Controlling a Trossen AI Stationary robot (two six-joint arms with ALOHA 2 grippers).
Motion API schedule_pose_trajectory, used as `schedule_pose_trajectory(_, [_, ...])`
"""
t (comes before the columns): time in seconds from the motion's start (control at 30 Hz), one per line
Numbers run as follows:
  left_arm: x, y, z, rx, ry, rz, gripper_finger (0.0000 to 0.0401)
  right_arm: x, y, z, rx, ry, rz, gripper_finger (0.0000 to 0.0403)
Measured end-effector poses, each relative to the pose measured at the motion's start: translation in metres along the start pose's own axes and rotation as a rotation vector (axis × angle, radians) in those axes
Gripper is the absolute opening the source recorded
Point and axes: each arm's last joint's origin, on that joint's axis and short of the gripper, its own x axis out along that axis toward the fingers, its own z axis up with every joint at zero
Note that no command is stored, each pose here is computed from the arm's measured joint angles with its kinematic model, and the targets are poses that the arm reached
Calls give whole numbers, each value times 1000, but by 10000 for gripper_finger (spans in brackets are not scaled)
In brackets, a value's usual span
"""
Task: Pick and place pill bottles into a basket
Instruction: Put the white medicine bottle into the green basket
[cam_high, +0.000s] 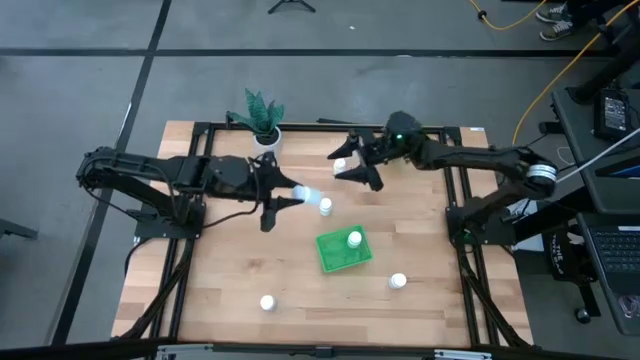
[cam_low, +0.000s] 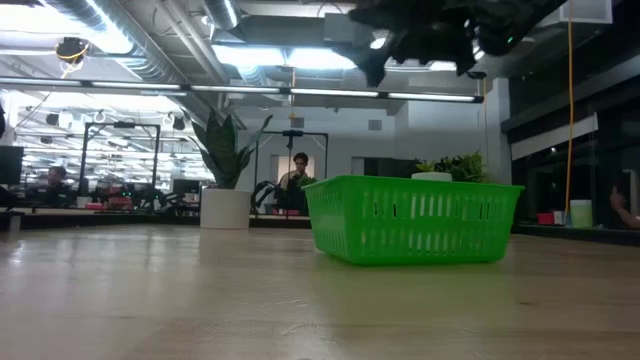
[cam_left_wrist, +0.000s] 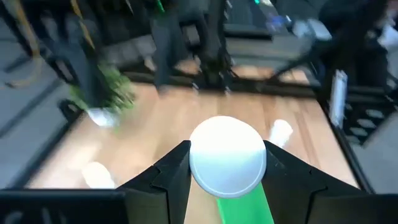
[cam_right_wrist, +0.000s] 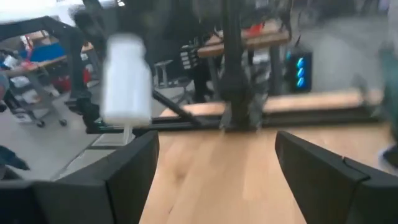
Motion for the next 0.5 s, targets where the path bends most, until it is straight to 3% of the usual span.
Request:
schedule_pose_trajectory(0.2, [17,2,-10,4,101,-53,158,-42,41,39,-155,-42,-62,323])
schedule_pose_trajectory(0.5, [63,11,-27,-24,220,-169,158,-101,104,68,-186,-118,-118,323])
